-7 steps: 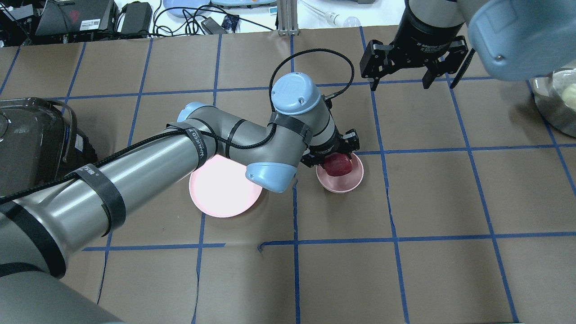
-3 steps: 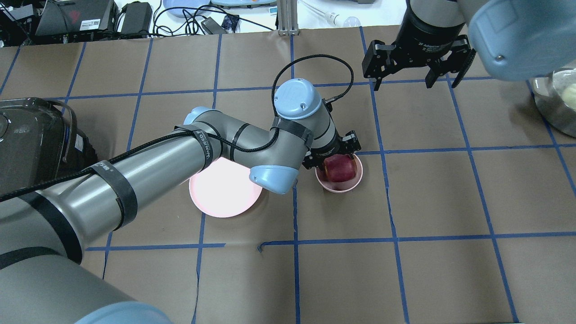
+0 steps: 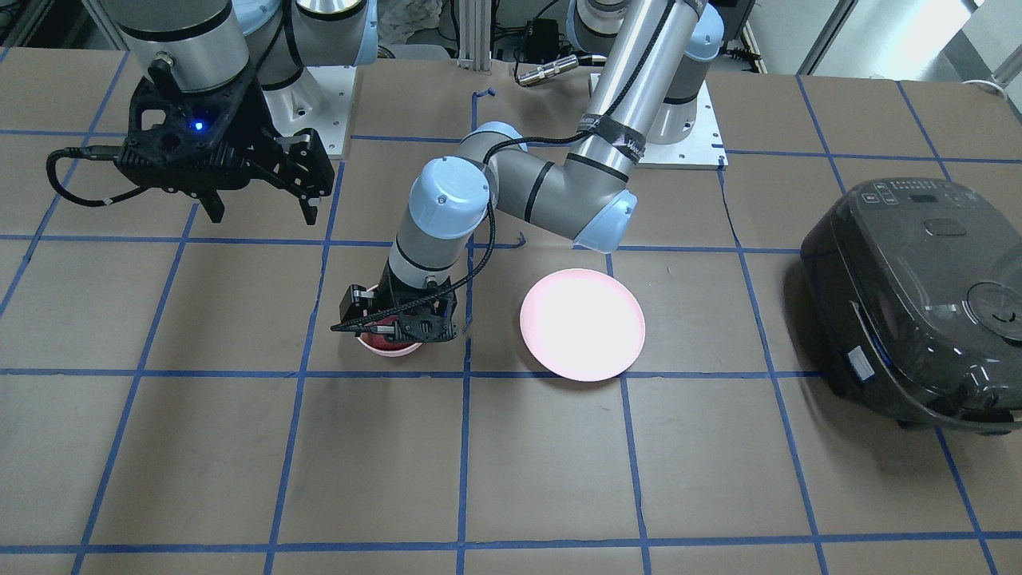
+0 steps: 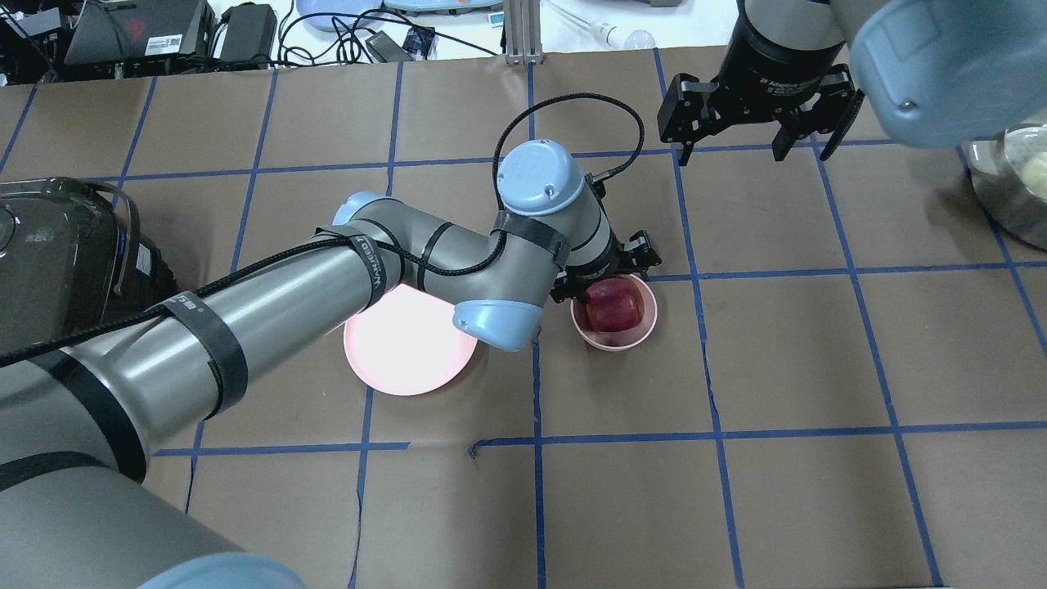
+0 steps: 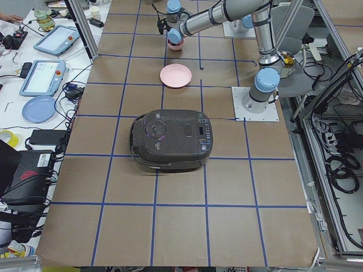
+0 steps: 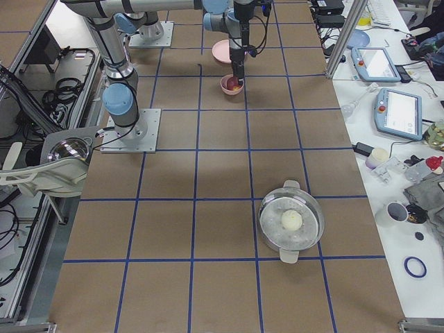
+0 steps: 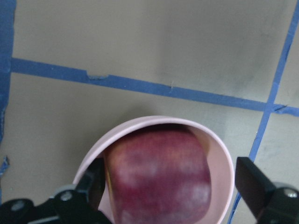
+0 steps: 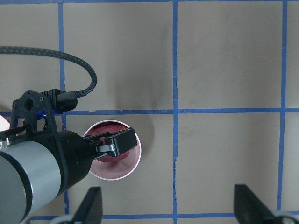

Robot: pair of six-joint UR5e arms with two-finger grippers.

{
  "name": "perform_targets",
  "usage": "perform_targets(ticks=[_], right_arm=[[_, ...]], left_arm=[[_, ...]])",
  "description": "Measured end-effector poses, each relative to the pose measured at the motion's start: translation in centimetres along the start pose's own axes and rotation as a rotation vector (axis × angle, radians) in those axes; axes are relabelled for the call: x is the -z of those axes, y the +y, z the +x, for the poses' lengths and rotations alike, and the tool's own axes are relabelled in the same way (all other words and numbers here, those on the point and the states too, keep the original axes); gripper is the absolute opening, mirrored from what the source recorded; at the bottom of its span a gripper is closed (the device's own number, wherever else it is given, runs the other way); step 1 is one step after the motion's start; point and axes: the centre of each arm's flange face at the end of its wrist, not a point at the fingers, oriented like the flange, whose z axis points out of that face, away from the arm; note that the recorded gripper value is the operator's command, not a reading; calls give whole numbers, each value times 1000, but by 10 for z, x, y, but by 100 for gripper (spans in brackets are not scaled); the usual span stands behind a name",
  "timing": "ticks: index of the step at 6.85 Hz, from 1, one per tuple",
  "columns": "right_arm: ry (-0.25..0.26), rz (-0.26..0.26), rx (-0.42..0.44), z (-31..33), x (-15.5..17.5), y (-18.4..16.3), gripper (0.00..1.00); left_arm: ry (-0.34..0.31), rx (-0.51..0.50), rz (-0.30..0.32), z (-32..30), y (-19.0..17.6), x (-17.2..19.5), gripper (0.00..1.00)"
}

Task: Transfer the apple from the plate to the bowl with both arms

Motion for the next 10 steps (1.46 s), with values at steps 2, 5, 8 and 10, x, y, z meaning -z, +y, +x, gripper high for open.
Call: perform_targets(ticks=[2,5,8,10], right_arm=[[-1,0,-1,0,0,0,100],[-1,-1,-1,0,0,0,100],[-1,-1,-1,0,0,0,100],[-1,-2,0,0,0,0,100]], left_arm=[[28,-17,39,-6,-13,34,100],[35,-85,61,-70,-59,101,100],[-165,-240,-11,-140,-74,162,100],[-258,-275,-55,-164,-66,226,100]])
